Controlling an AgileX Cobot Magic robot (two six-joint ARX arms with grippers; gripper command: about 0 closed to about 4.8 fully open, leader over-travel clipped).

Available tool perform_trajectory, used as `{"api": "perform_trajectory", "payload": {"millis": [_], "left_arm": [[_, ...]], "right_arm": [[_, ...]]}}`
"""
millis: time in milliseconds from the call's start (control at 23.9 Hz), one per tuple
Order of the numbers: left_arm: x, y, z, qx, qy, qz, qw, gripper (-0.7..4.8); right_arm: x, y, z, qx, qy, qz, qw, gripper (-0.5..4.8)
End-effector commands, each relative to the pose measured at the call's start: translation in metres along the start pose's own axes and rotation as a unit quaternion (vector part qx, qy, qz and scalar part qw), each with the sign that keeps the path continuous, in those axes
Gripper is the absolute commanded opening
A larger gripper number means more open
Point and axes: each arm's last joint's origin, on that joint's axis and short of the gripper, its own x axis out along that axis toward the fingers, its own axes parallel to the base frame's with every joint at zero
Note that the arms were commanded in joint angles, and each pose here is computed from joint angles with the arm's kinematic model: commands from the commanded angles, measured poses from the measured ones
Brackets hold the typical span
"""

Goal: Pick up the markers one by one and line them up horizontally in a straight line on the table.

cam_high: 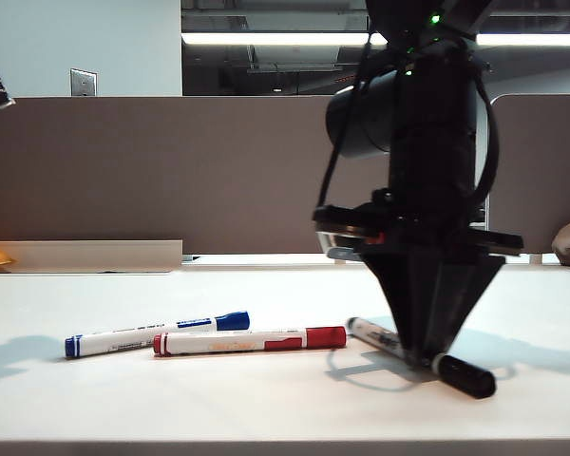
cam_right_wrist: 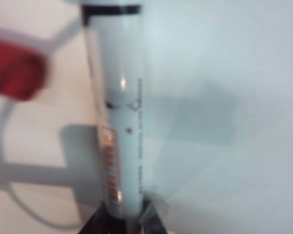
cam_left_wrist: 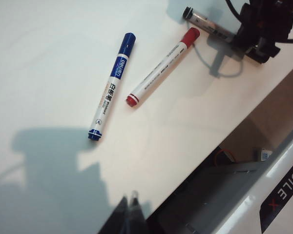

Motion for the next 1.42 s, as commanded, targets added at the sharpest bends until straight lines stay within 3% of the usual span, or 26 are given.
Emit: {"api": "perform_trajectory", "payload": {"millis": [42, 292, 501, 793, 1044, 1420], "left_arm": [[-0.003, -0.001, 0.0, 0.006, -0.005, 0.0, 1.0, -0.05], [-0.003, -0.001, 0.0, 0.01, -0.005, 0.0, 1.0, -0.06], [-0.003, -0.001, 0.0, 0.012, -0.005, 0.0, 1.0, -0.06], [-0.003, -0.002, 0.0, 0.01, -0.002, -0.001, 1.0, -0.05], [-0.003, -0.002, -0.001, 0.009, 0.001, -0.002, 1.0, -0.05], [-0.003, -0.002, -0.002, 0.016, 0.003, -0.003, 1.0, -0.06]], "right_arm": [[0.0, -0.01, 0.0, -0.014, 0.015, -0.036, 0.999, 0.9], [-0.006, -0.029, -0.004, -0.059, 0.048, -0.085, 0.993, 0.89], [-0.007, -0.034, -0.007, -0.14, 0.076, -0.124, 0.979, 0.89], [-0.007, -0.036, -0.005, -0.206, 0.077, -0.119, 0.968, 0.89], [-0.007, -0.036, -0.002, -0.294, 0.073, -0.127, 0.945, 0.89], [-0.006, -0.035, 0.006, -0.44, 0.056, -0.128, 0.887, 0.89]]}}
